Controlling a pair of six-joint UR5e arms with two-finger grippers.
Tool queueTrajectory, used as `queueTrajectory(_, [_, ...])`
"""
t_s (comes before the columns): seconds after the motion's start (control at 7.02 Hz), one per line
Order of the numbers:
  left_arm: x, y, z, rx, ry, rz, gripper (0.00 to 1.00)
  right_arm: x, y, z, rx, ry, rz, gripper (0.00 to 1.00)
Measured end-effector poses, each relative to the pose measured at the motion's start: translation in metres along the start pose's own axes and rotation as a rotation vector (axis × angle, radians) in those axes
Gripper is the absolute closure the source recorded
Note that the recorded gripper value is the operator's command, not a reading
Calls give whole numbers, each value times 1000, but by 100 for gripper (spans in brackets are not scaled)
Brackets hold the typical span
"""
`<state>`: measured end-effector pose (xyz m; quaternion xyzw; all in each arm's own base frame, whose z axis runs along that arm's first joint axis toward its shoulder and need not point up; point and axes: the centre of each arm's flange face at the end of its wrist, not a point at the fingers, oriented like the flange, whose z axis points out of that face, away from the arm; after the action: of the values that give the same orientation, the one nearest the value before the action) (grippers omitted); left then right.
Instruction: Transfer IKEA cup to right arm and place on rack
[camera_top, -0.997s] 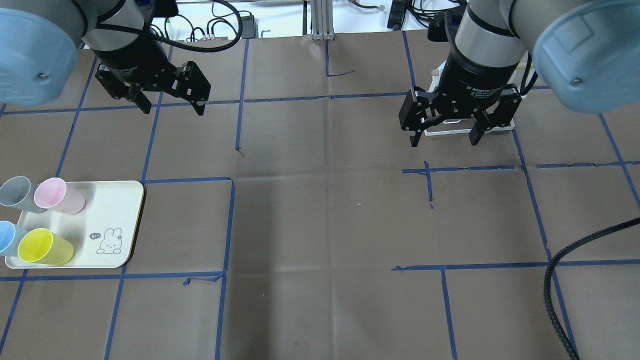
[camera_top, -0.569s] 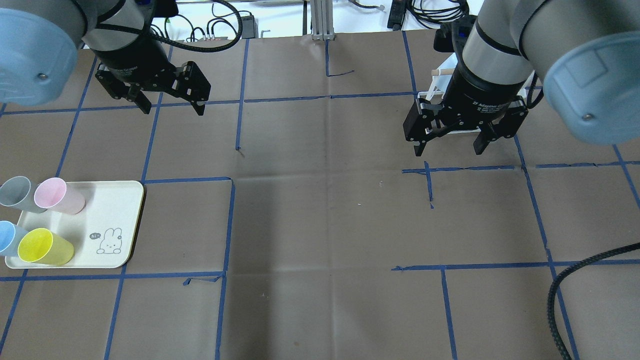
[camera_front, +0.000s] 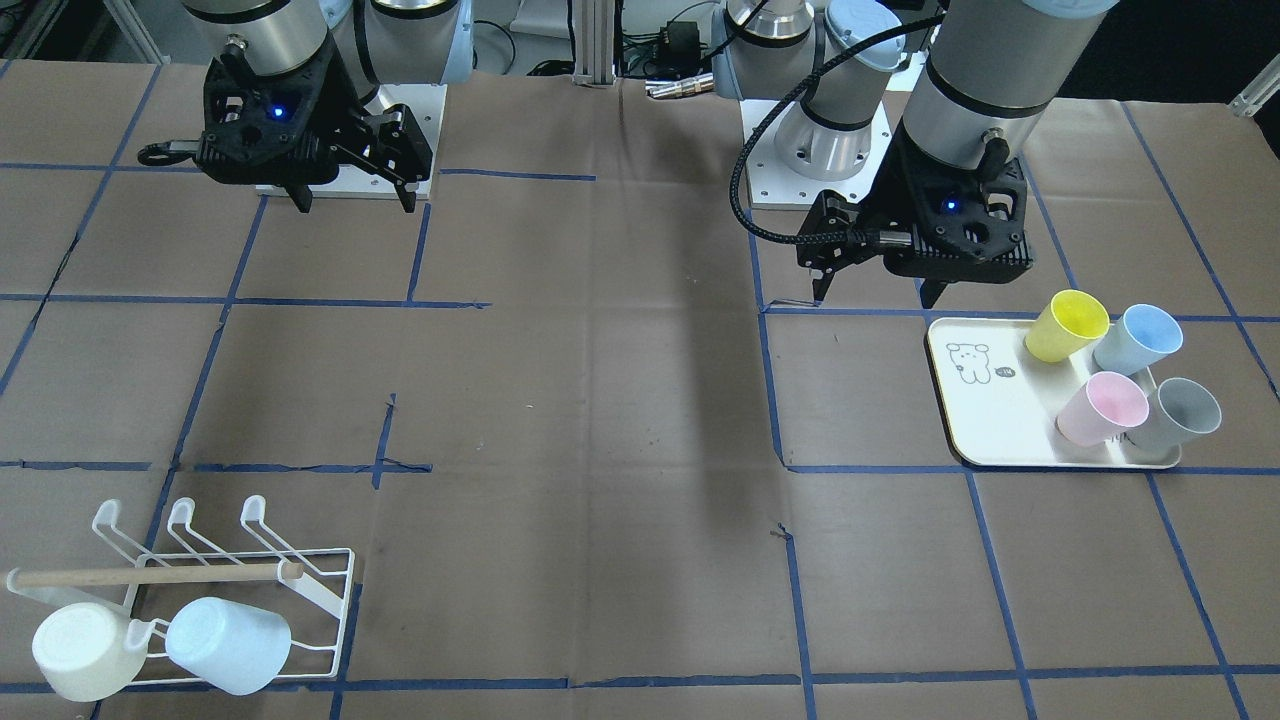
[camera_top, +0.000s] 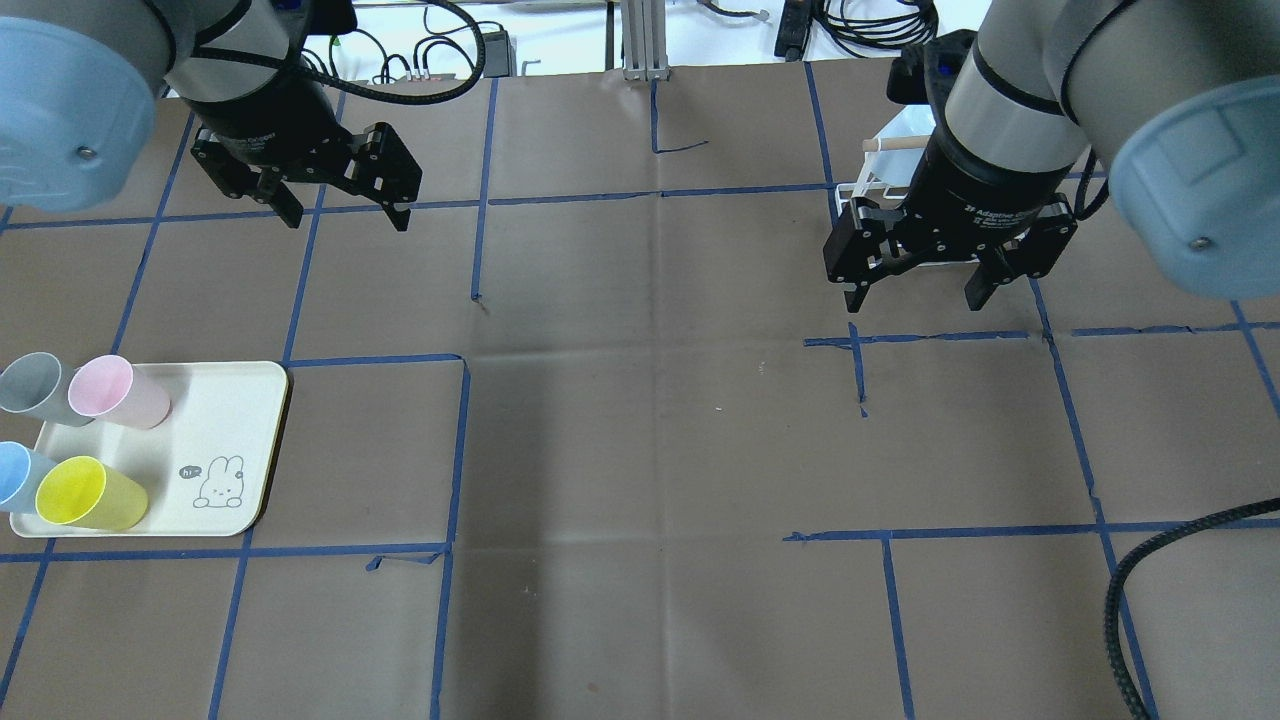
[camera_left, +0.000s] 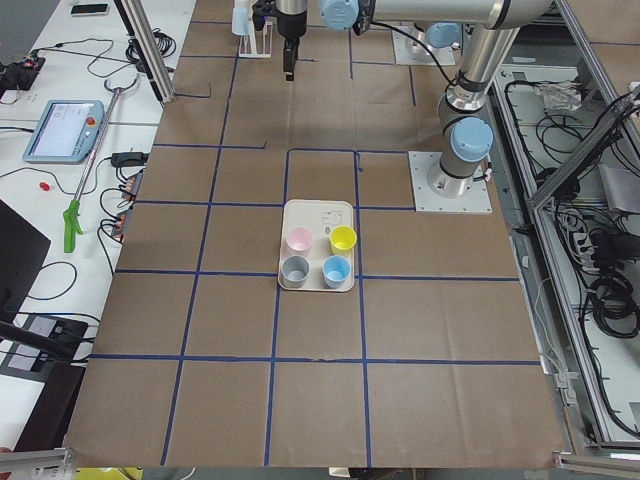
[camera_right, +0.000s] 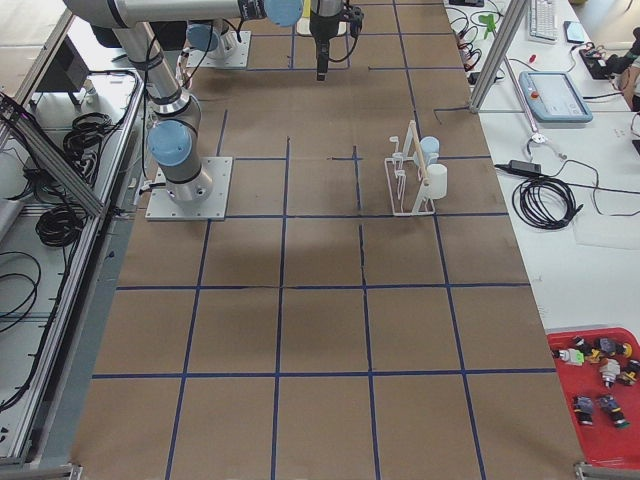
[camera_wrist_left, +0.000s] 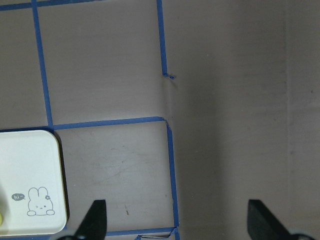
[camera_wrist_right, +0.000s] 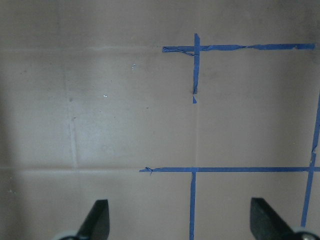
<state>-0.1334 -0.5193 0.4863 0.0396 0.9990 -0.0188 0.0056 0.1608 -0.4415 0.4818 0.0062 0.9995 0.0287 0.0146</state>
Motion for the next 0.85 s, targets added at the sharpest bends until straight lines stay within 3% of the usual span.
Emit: queueTrajectory(0.85, [0, 0, 1, -2, 0, 1, 1, 11, -4, -2, 8, 10, 18, 0])
